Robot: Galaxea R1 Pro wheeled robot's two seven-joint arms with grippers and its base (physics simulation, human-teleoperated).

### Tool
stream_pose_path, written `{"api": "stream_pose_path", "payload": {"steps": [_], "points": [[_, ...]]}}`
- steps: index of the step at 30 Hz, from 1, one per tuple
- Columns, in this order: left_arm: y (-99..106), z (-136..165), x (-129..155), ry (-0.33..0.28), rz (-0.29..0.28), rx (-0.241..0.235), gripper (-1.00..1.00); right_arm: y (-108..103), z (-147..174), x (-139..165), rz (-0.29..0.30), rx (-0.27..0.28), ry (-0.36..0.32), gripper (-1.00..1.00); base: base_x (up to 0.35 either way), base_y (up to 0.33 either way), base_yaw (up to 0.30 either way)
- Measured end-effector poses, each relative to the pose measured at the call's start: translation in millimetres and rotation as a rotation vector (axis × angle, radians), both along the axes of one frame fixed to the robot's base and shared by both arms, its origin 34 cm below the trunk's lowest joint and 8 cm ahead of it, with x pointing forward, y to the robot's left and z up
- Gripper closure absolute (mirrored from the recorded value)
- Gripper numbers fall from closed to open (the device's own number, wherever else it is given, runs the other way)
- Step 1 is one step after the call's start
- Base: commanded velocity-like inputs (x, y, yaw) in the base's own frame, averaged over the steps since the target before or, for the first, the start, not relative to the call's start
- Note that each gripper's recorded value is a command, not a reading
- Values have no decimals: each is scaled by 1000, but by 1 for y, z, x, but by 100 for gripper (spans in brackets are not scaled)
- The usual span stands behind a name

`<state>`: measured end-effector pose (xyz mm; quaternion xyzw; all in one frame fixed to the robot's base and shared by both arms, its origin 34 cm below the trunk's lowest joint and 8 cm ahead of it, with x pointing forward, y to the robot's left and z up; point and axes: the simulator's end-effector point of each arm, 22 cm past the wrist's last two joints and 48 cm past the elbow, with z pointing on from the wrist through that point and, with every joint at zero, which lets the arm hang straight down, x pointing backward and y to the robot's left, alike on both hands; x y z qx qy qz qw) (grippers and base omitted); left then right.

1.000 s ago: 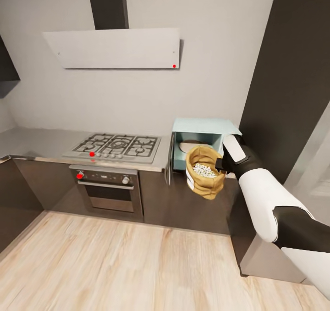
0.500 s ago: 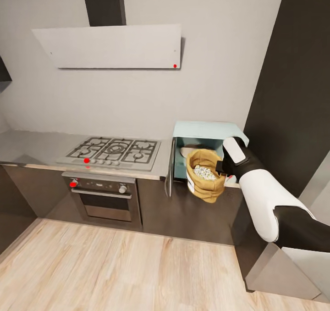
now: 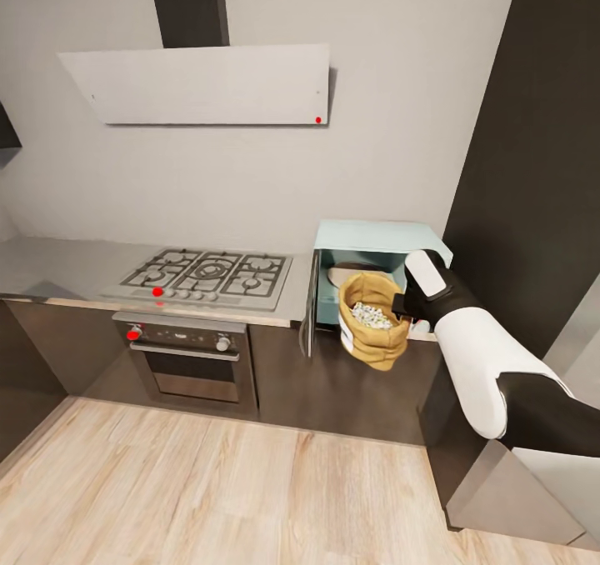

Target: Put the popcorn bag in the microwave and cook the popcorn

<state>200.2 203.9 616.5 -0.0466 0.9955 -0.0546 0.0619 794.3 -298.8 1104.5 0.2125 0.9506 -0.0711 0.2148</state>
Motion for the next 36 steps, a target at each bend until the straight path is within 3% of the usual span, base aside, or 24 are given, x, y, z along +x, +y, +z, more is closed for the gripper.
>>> {"api": "stream_pose_path", "payload": {"steps": [5, 19, 31, 36], "points": [[0, 0, 0, 0, 0, 0, -100, 0, 0, 0, 1, -2, 0, 100, 101, -9, 0], [0, 0, -3, 10, 1, -1, -100, 1, 0, -1, 2, -10, 2, 100, 325, -89, 0], [0, 0, -1, 5, 1, 0, -100, -2, -1, -1, -1, -10, 3, 100, 37, -7, 0], [0, 0, -1, 5, -2, 0, -100, -2, -1, -1, -1, -9, 3, 100, 256, 0, 0]]}}
